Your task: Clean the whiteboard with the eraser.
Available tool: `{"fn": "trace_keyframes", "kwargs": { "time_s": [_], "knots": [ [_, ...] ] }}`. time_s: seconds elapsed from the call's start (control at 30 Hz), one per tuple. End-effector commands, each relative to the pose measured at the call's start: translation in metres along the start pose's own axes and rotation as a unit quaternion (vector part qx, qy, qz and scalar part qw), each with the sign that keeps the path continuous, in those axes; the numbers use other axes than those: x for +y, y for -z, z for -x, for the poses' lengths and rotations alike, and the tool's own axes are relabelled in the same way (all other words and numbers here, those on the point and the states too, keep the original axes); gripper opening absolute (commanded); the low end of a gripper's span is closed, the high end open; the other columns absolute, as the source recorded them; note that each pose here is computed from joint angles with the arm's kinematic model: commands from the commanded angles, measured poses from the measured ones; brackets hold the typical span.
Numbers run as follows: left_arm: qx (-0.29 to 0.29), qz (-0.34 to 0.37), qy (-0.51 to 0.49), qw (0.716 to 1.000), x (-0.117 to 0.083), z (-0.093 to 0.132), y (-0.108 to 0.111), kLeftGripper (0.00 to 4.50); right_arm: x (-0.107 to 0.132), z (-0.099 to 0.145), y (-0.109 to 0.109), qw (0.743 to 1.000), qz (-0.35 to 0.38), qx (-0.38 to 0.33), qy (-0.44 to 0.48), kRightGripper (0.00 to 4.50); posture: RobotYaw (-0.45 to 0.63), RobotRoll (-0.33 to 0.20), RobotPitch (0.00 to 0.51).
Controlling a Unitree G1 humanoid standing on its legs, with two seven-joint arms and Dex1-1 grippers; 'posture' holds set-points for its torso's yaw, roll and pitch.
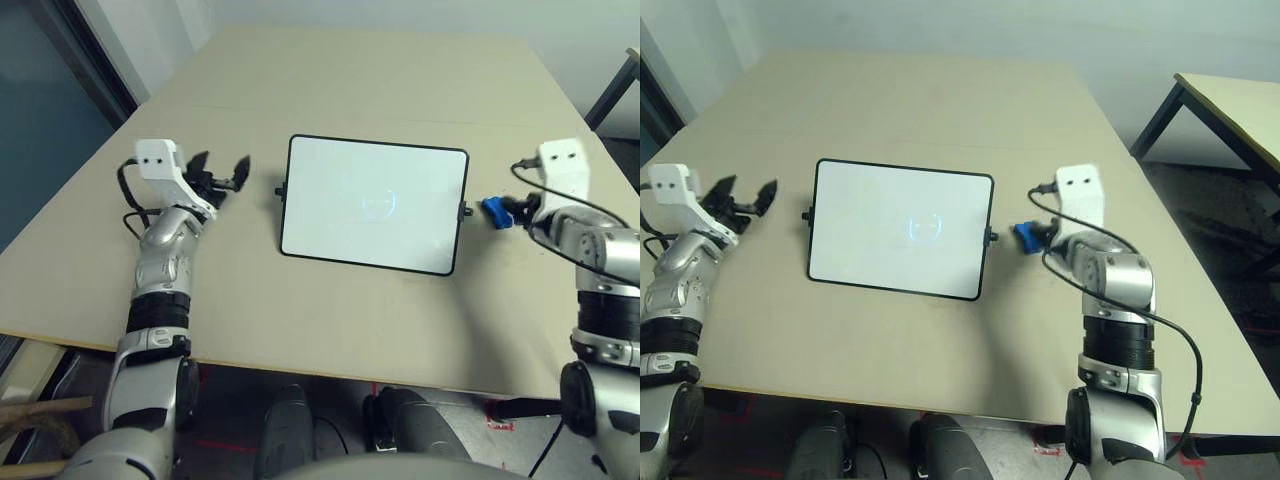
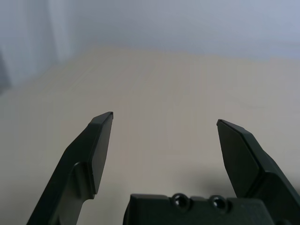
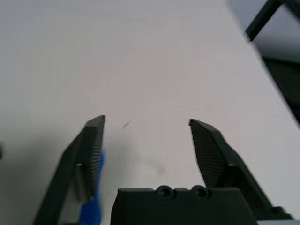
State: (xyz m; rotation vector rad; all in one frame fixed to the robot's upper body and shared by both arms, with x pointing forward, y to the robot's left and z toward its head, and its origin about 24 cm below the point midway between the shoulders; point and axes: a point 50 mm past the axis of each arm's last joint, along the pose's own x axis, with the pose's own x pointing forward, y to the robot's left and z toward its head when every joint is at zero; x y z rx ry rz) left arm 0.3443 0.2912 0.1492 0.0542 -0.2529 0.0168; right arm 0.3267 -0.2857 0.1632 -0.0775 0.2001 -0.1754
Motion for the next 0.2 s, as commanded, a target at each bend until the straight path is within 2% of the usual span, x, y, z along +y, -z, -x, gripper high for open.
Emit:
{"fn": "trace_keyframes", "kwargs": {
  "time_s": [0.03, 0.2],
  "knots": [
    [-0.013, -0.013, -0.041, 0.999, 0.015, 0.003, 0.002, 4.50, -0.026, -0.006, 0.008, 0.998, -0.020, -0.048, 0.034, 4.48, -0.11, 0.000, 0.067],
    [0.011, -0.012, -0.063, 0.998, 0.027, 0.011, 0.015, 4.50, -0.054, -0.015, 0.048, 0.997, -0.014, -0.053, 0.050, 4.48, -0.09, 0.000, 0.045]
  ]
}}
